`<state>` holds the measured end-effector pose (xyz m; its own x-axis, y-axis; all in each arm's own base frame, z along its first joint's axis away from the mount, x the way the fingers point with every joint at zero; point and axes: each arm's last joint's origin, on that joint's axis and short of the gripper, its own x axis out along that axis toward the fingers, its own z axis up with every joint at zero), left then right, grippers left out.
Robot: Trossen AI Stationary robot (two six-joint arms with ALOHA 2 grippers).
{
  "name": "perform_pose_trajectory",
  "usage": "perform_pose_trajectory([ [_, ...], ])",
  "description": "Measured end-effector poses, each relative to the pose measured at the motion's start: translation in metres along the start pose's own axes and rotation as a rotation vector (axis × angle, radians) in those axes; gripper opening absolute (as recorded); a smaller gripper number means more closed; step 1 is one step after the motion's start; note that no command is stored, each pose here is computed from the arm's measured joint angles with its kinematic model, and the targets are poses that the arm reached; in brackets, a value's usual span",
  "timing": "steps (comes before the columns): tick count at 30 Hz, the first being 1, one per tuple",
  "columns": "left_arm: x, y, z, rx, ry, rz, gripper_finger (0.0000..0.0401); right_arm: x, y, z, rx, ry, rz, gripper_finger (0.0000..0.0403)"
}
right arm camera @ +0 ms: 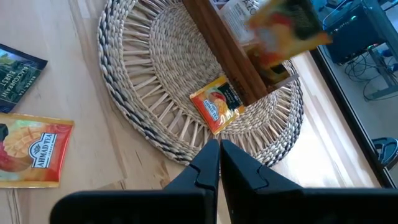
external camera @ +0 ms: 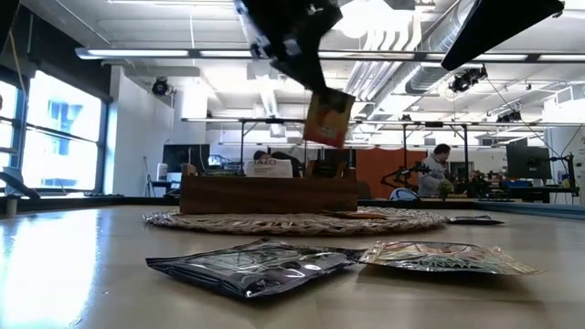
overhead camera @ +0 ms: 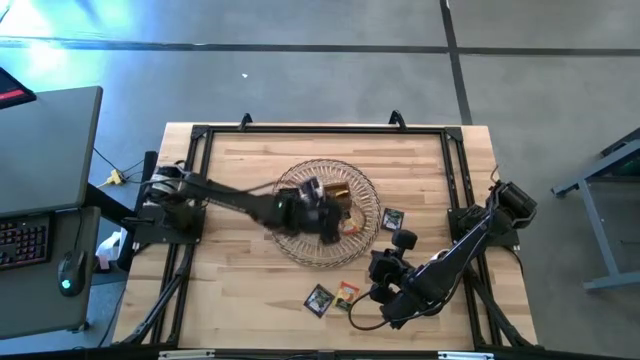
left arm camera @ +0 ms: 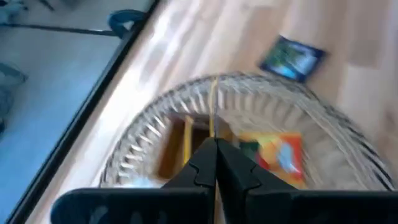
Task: Pick & Place Tea
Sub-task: Put the yellow tea bag into the right section of the brown wooden organizer
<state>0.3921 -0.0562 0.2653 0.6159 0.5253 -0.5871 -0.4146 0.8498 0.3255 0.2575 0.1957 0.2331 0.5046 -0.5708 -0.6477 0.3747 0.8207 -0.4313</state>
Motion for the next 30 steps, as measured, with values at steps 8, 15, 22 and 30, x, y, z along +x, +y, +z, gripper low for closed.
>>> perform_pose_trajectory([
  [8,0.046,0.042,-0.008,-0.17,0.054,-0.071,0.0001,0.0,0.0,0.0,-0.003,0.003,-0.002,0.0012],
  [15,0.054,0.046,-0.023,-0.147,0.069,0.073,0.0001,0.0,-0.001,-0.001,-0.008,0.005,-0.005,0.0012],
  [22,0.064,0.053,-0.024,-0.193,0.085,0.015,0.0001,0.0,-0.001,0.0,-0.007,0.001,-0.006,0.0012],
  [30,0.093,0.037,-0.032,-0.186,0.066,0.001,0.0001,0.0,0.0,0.0,-0.002,0.002,-0.001,0.0012],
])
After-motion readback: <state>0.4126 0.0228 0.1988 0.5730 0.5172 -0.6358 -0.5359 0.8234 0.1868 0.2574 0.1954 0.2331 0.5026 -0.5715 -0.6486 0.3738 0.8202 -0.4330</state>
